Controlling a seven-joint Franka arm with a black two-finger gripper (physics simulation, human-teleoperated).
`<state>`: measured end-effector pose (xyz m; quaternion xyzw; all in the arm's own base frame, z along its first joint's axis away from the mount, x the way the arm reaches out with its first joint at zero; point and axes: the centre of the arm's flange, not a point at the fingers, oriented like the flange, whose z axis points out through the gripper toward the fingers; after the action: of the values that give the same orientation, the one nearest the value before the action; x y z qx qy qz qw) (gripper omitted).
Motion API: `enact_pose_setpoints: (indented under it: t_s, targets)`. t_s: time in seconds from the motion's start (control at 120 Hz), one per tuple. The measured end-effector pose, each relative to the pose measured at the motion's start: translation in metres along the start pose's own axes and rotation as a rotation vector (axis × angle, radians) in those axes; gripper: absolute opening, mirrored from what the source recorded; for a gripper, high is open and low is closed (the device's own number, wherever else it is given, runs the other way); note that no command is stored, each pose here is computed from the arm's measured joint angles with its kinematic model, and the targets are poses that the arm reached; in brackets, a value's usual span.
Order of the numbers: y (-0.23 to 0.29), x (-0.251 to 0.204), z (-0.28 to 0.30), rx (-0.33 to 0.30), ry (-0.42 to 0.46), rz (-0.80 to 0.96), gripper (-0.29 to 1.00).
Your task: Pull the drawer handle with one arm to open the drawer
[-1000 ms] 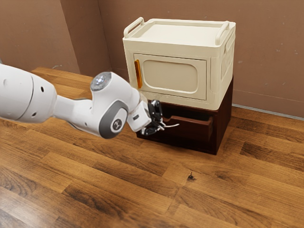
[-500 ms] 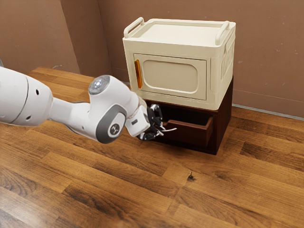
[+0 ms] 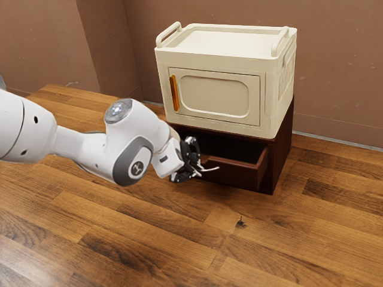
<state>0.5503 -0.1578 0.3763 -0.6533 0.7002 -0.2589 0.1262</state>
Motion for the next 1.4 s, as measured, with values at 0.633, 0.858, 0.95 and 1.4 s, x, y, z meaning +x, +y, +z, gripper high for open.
enact_pose_setpoints:
  t_s: [0.633, 0.858, 0.95, 1.4]
  targets:
    - [0.029, 0.007, -0.017, -0.018, 0.002, 0.014, 0.01]
    - [0.038, 0.006, -0.024, -0.021, 0.0, 0.013, 0.01]
    - [0.04, 0.006, -0.026, -0.021, 0.0, 0.012, 0.01]
    - [0.065, 0.019, -0.072, 0.016, 0.015, 0.045, 0.02]
